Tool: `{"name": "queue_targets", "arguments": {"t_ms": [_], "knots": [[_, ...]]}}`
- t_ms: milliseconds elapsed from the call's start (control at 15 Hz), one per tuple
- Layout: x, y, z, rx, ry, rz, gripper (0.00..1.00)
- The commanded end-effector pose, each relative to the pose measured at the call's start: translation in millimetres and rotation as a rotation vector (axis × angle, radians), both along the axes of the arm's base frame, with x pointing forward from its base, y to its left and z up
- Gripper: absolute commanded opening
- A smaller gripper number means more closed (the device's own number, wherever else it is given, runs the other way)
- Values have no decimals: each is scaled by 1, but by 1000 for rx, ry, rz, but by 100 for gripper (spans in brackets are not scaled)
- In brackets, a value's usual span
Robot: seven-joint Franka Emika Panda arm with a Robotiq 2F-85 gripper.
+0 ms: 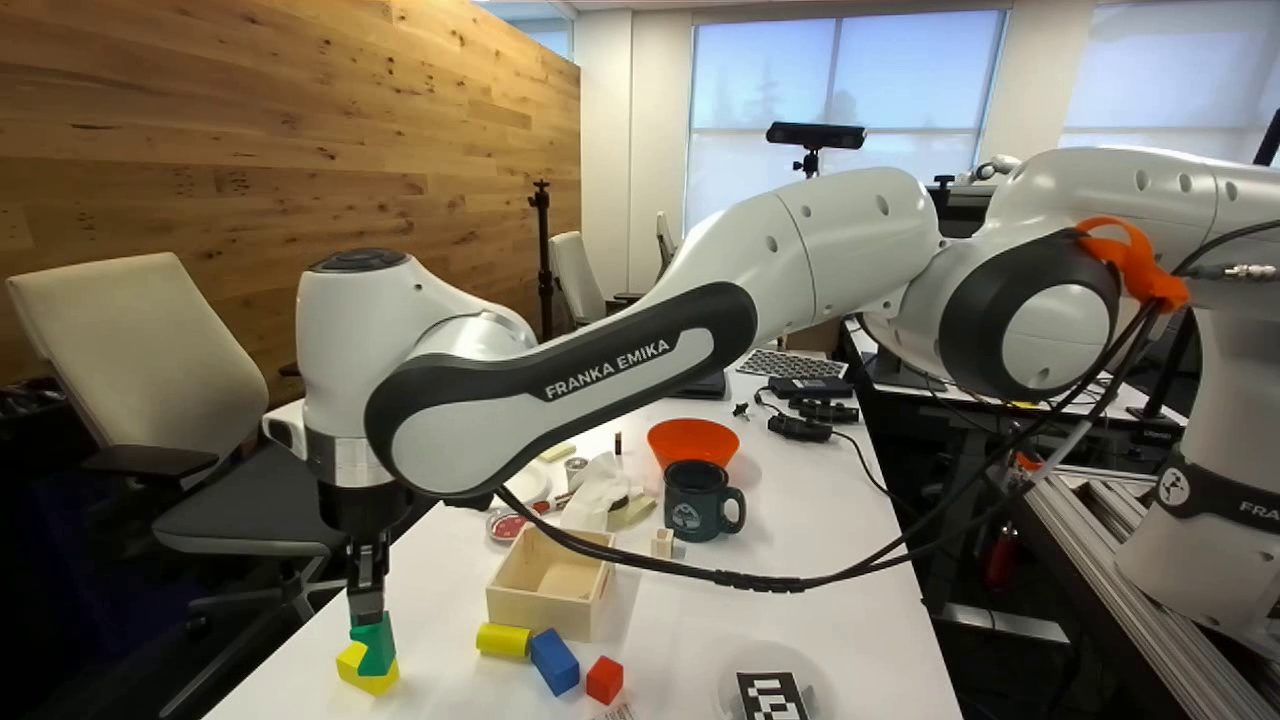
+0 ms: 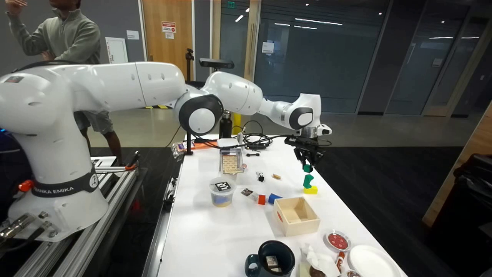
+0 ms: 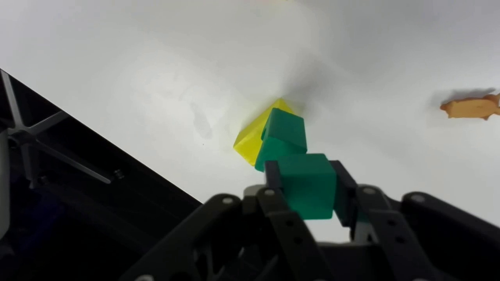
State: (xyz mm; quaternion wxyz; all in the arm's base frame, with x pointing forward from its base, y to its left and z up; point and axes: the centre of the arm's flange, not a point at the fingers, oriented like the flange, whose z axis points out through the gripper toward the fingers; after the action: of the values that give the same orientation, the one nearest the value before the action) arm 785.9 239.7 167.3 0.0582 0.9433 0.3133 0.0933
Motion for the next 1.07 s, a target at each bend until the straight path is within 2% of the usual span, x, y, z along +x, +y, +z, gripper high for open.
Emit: {"name": "queue_targets", "arguments": {"t_ms": [0,467,1000], "knots": [[68,21,-9,8,19,4,9],[69,18,-11,9,20,-6,9],[67,1,24,51,-95,-31,9]]}}
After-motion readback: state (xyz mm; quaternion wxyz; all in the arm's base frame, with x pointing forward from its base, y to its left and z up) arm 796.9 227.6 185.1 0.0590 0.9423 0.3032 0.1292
